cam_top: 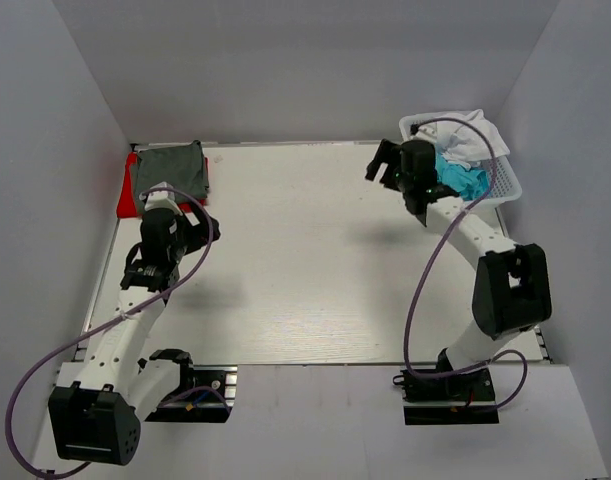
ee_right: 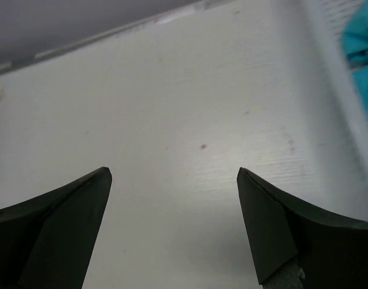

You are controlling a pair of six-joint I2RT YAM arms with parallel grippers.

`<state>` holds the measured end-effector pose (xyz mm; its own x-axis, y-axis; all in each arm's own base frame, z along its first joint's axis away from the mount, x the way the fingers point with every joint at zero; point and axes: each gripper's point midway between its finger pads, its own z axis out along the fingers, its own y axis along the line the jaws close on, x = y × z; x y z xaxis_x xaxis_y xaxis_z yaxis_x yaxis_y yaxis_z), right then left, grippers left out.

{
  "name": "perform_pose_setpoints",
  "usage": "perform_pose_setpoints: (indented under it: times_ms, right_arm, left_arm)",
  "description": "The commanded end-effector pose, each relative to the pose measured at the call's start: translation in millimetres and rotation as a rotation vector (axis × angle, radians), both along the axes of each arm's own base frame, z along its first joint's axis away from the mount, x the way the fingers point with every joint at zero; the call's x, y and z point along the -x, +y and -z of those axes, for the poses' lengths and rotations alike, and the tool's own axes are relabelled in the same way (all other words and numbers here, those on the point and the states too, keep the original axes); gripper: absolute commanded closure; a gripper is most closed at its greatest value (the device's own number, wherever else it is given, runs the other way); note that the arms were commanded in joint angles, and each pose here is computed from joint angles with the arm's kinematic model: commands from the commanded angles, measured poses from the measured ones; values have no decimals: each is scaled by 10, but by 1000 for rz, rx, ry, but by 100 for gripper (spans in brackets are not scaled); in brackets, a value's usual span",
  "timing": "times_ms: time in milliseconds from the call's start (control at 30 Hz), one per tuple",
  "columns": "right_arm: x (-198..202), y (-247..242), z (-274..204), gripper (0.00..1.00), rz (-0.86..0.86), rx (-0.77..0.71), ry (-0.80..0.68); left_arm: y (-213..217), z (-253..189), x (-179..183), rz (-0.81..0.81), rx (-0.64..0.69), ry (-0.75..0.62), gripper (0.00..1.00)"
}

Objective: Fold and stack the t-shirts
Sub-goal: Grab crumpled tshirt from bin with the right arm

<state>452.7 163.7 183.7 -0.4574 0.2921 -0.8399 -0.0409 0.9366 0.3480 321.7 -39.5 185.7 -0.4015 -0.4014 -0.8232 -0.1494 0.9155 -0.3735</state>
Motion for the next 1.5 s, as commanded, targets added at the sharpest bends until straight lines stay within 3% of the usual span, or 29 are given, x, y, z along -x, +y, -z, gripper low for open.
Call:
perform_pose_setpoints:
  times_ms: [0,33,67,100,133,267,333,467,533,567,600,700,800,900,933,1000,1067,1100,1233,1467]
  right_arm:
    - [-306,-740,-62,10,203,75,82]
    - [-560,-794,-216,10,222,69,56]
    - [-669,-1143,-236,10,279,83,62]
    - [-718,-1288,-73,10,318,120,114]
    - [-837,-1409,-376,10,358,123,79]
    - [-1043,-2252,-115,10,516,243,152]
    - [-1187,-2485,-193,10,541,241,119]
    - [-1672,-2620,-200,10,462,310,35]
    - [-1834,-2667,162,10,435,332,76]
    - [-1954,-2754,-39,10,455,337,17]
    - [-2028,-2791,79,10,459,344,15]
    - [-2193,-2865,269,10,462,309,-16]
    - [-2327,-2727,373,10,357,248,-62]
    - [-2427,-2717,333,21,349,242,-112]
    - [-2440,-2736,345,42,361,234,-117]
    - [-2448,-2817,340,61,384,221,-125]
    - [-2443,-2872,249,95,402,218,-142]
    - [-2435,-2883,217,100,415,220,-146]
    - [-2359,-2936,-235,100,421,241,-208]
    - [-1820,-2564,-1915,100,305,213,-415]
  left_arm:
    - [25,-41,-35,-7,-21,-10,0]
    - [25,-13,-42,-7,-22,-1,0]
    - [27,-25,-61,-2,-31,-1,0]
    - [27,-25,-61,-2,-32,-1,0]
    - [45,4,-69,-6,-45,7,0]
    - [97,34,-80,-21,-59,17,0]
    - [119,68,-88,-32,-65,27,0]
    - [132,101,-156,-36,-78,34,0]
    - [130,89,-177,-36,-78,35,0]
    - [147,177,-194,-44,-86,61,0]
    - [146,166,-215,-44,-86,62,0]
    - [160,276,-239,-51,-95,102,0]
    - [175,301,-276,-59,-103,121,0]
    - [188,335,-308,-67,-109,134,0]
    - [188,335,-308,-67,-109,134,0]
    - [188,366,-312,-66,-110,143,0]
    - [188,366,-312,-66,-110,143,0]
    - [186,326,-330,-67,-109,134,0]
    - [189,231,-300,-68,-106,110,0]
    - [160,62,-257,-78,-61,64,0]
